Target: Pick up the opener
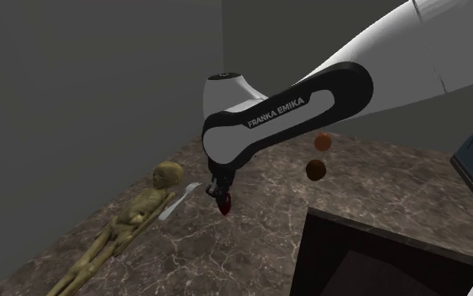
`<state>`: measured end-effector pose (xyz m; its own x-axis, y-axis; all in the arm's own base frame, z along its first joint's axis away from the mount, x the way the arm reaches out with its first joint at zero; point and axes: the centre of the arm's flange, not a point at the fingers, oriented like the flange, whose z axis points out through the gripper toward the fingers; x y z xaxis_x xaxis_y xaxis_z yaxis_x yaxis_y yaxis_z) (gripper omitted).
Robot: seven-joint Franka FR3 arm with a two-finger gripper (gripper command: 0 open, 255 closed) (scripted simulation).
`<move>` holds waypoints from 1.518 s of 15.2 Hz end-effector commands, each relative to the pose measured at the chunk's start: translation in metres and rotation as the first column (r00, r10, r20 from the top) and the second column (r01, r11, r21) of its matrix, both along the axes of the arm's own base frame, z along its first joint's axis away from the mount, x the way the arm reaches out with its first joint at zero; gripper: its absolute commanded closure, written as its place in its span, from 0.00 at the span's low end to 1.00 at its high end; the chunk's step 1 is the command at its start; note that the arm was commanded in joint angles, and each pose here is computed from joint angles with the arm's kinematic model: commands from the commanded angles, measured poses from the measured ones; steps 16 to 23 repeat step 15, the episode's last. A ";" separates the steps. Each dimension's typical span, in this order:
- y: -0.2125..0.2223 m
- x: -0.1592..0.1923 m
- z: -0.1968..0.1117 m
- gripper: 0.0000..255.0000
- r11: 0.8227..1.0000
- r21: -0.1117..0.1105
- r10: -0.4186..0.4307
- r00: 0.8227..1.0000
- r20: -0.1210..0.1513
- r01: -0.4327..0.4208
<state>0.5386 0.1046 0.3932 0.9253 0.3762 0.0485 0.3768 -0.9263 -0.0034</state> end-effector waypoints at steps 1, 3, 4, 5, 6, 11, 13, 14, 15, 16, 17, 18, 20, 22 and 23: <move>-0.001 0.000 0.009 1.00 1.000 0.000 0.000 1.000 0.000 0.000; -0.001 0.000 0.020 1.00 1.000 0.000 0.000 1.000 0.000 0.000; -0.001 0.000 0.025 1.00 1.000 0.000 0.000 1.000 0.000 0.000; -0.001 0.000 0.030 1.00 1.000 0.000 0.000 1.000 0.000 0.000; -0.001 0.000 0.036 1.00 1.000 0.000 0.000 1.000 0.000 0.000; -0.001 0.000 0.062 1.00 1.000 0.000 0.000 1.000 0.000 0.000; -0.001 0.000 0.072 1.00 1.000 0.000 0.000 1.000 0.000 0.000; -0.001 0.000 0.073 1.00 1.000 0.000 0.000 1.000 0.000 0.000; -0.001 0.000 0.073 1.00 1.000 0.000 0.000 1.000 0.000 0.000; -0.001 0.000 0.073 1.00 1.000 0.000 0.000 1.000 0.000 0.000; -0.001 0.000 0.073 1.00 1.000 0.000 0.000 1.000 0.000 0.000; -0.001 0.000 0.073 1.00 1.000 0.000 0.000 1.000 0.000 0.000; -0.001 0.000 0.073 1.00 1.000 0.000 0.000 1.000 0.000 0.000; -0.001 0.000 0.073 1.00 1.000 0.000 0.000 1.000 0.000 0.000; -0.001 0.000 0.073 1.00 1.000 0.000 0.000 1.000 0.000 0.000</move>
